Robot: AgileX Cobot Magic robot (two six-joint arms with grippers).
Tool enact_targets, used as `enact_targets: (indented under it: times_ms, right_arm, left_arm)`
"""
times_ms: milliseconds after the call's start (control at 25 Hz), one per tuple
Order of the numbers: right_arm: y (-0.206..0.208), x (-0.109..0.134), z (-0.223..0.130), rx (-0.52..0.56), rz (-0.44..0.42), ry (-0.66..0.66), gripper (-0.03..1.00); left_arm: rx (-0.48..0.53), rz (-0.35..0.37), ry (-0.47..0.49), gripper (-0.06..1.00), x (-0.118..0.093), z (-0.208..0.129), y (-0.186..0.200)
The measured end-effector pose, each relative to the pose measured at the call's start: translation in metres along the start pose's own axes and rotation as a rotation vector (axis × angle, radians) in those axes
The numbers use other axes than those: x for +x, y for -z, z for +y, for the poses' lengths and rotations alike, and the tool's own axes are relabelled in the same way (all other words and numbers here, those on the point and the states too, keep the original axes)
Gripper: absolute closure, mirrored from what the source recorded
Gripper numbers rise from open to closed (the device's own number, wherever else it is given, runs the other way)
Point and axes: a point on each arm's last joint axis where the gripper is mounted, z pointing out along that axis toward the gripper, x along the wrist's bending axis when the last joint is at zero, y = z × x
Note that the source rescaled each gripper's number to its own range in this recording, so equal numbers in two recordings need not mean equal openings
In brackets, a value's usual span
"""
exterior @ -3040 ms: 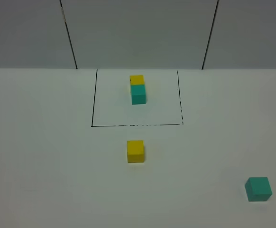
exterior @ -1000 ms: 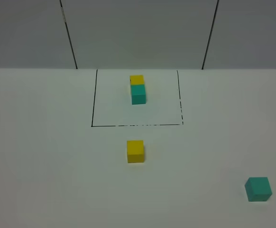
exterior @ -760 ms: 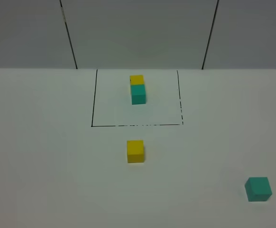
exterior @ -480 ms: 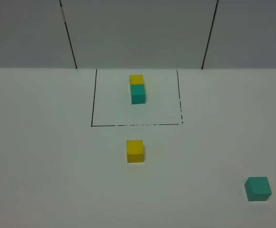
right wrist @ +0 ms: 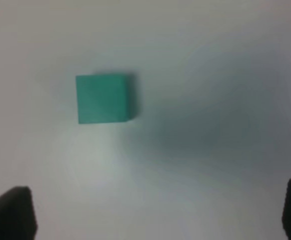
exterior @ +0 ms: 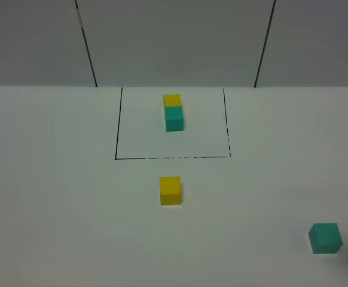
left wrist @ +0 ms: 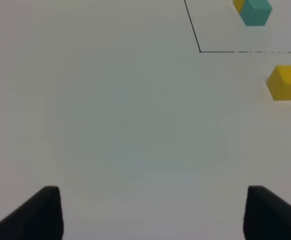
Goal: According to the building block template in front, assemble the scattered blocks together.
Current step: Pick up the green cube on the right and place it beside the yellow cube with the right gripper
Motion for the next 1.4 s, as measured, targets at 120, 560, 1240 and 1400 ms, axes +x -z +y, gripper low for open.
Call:
enact_targets:
  times_ms: [120,560,1240,1400]
  right_arm:
    - [-0.031,0.008,0.014,0.065,0.027,0.031,-0.03]
    - [-0.102,0.043,0.023,0.155,0.023,0.118,-0.03]
    - [-0.15,0.041,0.021,0.205,-0.004,0.076,-0.03]
    - [-0.159,0.041,0.019,0.219,-0.006,0.075,-0.03]
  left_arm:
    - [0.0,0.0,0.0,0.3,0.0,0.0,0.0]
    - [0.0,0.0,0.0,0.3,0.0,0.0,0.0]
    - [0.0,0.0,0.0,0.3,0.0,0.0,0.0]
    - [0.0,0.0,0.0,0.3,0.0,0.0,0.0]
